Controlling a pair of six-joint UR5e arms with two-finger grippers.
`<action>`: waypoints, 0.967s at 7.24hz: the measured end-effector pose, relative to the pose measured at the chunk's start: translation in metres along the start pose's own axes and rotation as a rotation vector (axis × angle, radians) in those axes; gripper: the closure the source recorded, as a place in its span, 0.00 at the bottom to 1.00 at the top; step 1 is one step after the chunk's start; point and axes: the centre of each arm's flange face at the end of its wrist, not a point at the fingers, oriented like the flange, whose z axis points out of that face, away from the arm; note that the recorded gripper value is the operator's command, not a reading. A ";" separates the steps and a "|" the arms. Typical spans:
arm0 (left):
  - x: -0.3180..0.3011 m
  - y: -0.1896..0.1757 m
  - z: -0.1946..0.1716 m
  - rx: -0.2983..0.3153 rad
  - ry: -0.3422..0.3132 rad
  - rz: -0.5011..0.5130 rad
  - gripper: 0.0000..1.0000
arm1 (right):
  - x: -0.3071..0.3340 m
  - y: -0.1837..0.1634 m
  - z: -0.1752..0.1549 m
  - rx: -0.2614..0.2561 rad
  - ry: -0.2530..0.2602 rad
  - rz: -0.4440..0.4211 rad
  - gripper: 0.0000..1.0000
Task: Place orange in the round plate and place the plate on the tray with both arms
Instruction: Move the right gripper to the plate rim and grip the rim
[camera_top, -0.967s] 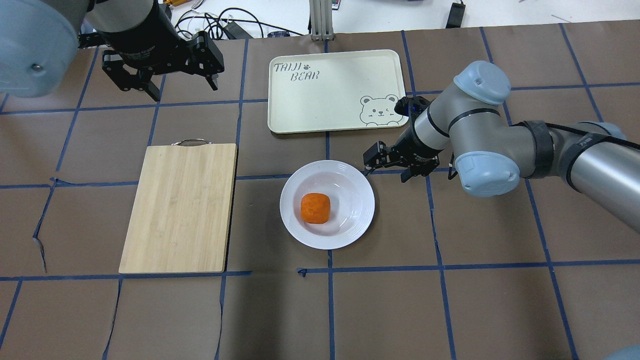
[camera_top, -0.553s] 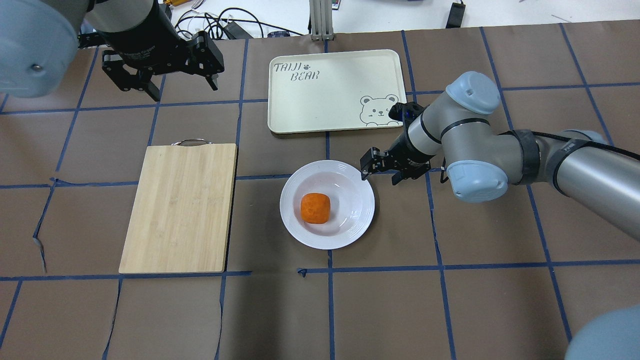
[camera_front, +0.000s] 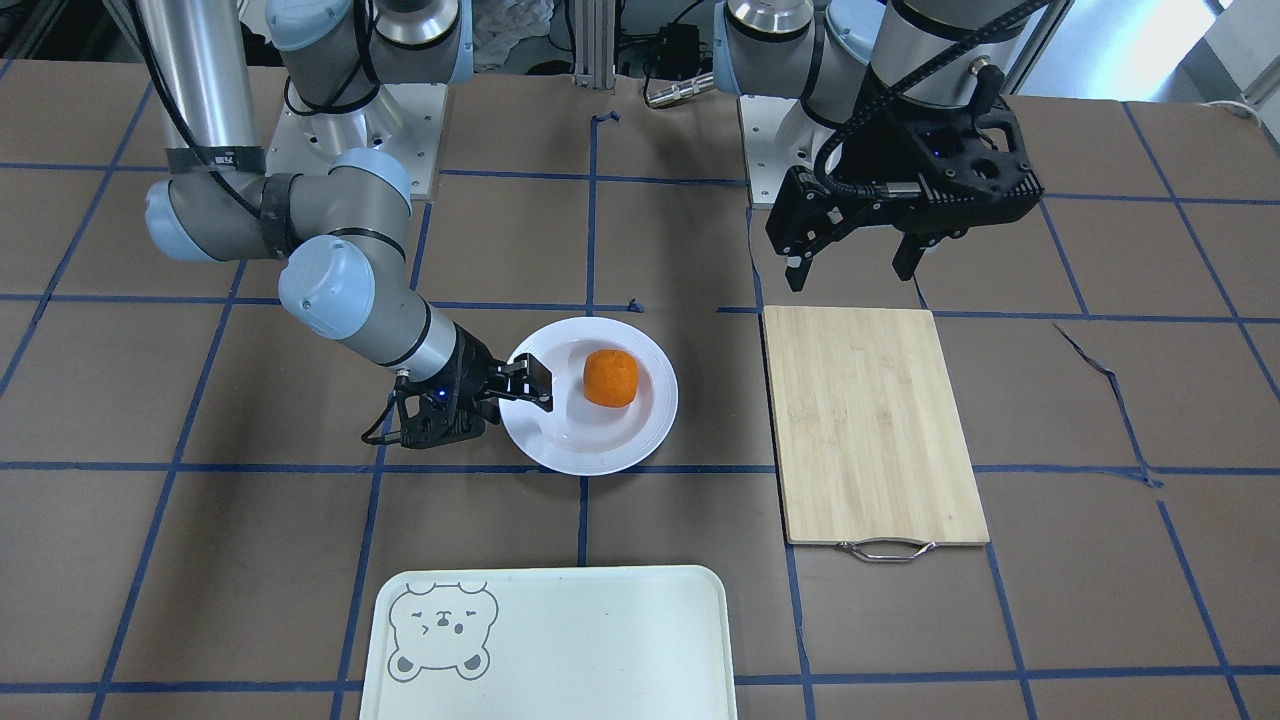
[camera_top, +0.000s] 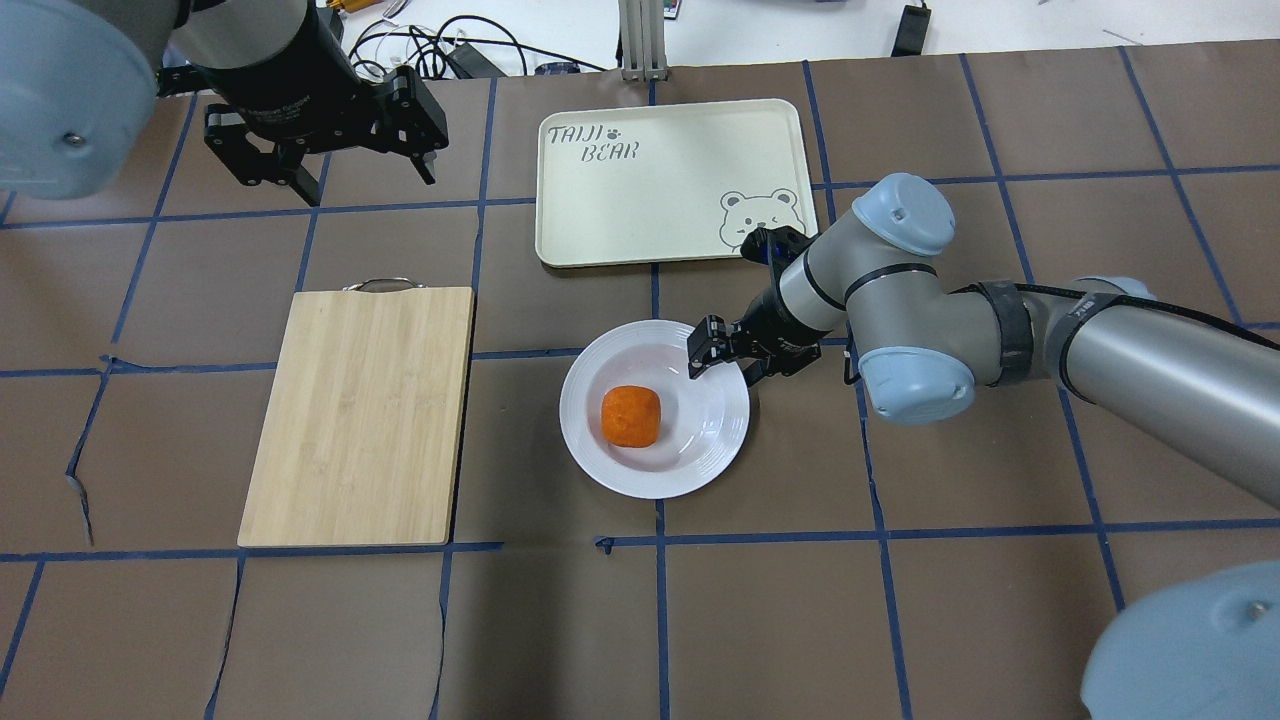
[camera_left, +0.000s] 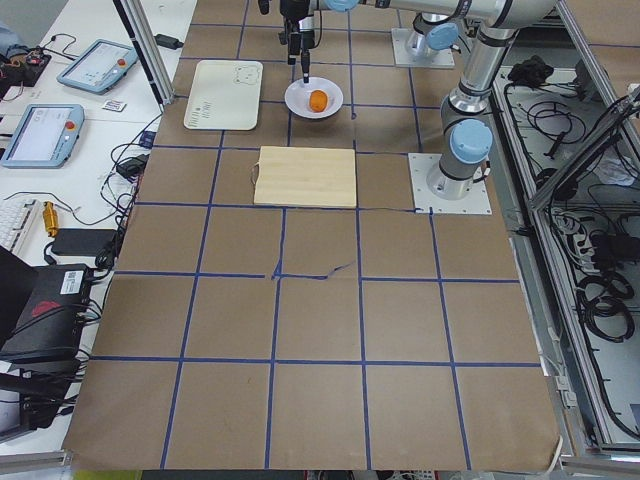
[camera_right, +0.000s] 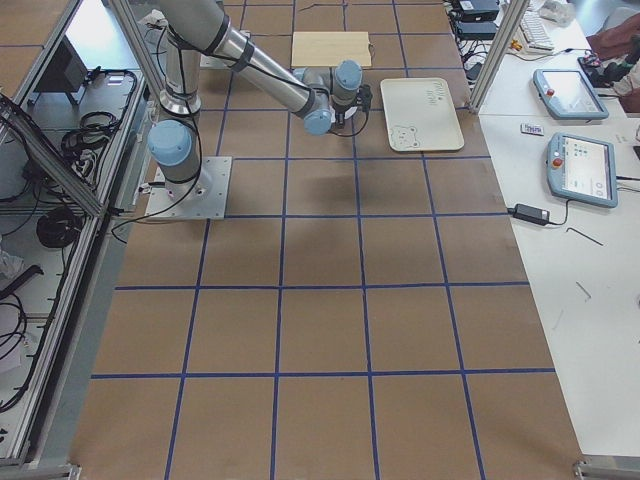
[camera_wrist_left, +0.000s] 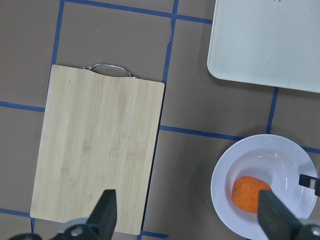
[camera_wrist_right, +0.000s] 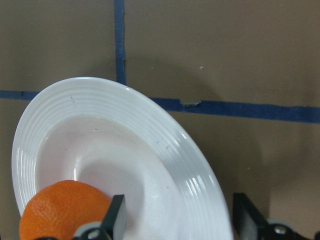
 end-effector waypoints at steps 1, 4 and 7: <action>0.000 0.000 0.000 0.000 0.000 0.000 0.00 | 0.000 0.000 0.004 -0.004 -0.011 0.005 0.21; 0.000 0.000 0.001 -0.002 0.001 0.000 0.00 | 0.006 0.003 0.016 -0.026 -0.018 0.021 0.48; -0.001 -0.001 0.001 -0.001 0.002 -0.003 0.00 | 0.005 0.005 0.021 -0.037 -0.017 0.082 1.00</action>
